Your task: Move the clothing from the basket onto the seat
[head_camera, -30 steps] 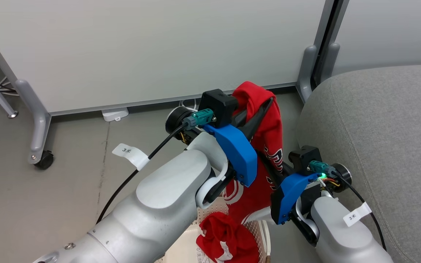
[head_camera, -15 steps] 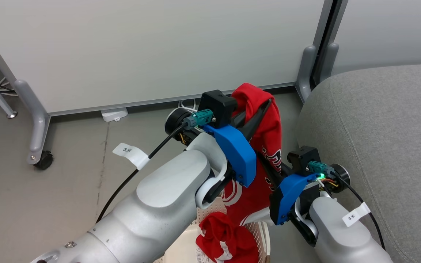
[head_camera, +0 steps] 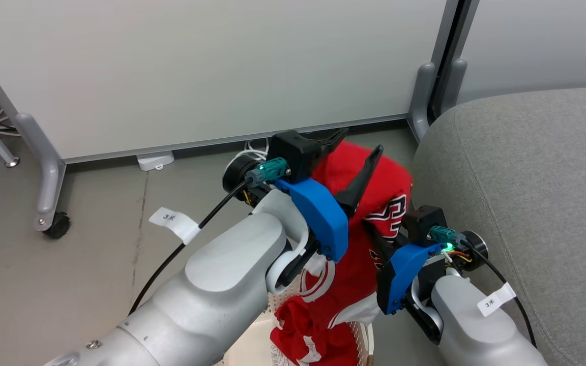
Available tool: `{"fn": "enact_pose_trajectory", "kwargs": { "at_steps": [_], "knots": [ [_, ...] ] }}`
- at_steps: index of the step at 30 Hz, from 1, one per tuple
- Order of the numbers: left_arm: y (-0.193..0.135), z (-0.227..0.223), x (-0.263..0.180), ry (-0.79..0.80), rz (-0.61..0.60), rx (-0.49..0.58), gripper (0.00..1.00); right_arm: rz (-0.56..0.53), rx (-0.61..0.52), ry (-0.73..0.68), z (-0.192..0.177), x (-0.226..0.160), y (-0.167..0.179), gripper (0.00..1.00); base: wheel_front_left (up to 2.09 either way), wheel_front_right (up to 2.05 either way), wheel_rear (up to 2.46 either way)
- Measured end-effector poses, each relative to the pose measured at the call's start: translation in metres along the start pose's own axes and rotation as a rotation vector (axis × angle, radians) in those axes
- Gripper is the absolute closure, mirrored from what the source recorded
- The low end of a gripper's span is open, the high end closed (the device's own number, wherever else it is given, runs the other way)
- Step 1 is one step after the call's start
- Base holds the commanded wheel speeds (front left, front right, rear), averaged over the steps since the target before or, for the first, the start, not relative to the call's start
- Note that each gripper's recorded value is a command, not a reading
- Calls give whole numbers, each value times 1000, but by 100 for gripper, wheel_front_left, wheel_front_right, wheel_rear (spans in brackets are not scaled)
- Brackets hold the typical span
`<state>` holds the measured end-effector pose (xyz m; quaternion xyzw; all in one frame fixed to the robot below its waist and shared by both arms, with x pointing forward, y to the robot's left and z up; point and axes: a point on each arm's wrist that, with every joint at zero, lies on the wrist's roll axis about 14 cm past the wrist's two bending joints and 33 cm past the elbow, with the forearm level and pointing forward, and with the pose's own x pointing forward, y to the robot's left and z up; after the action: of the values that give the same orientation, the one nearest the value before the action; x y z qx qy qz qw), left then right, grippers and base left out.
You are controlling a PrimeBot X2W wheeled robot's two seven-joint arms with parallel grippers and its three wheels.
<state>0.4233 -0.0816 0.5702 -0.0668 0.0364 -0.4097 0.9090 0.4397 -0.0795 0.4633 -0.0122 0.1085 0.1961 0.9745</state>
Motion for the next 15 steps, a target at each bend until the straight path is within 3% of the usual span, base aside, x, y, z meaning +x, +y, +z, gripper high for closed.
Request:
{"fn": "enact_pose_trajectory", "kwargs": {
  "at_steps": [15],
  "knots": [
    [44,-27,-48,-77,121,-66,0,-48,20,-71,14,-8,-17,100,0,0,0]
  ]
}}
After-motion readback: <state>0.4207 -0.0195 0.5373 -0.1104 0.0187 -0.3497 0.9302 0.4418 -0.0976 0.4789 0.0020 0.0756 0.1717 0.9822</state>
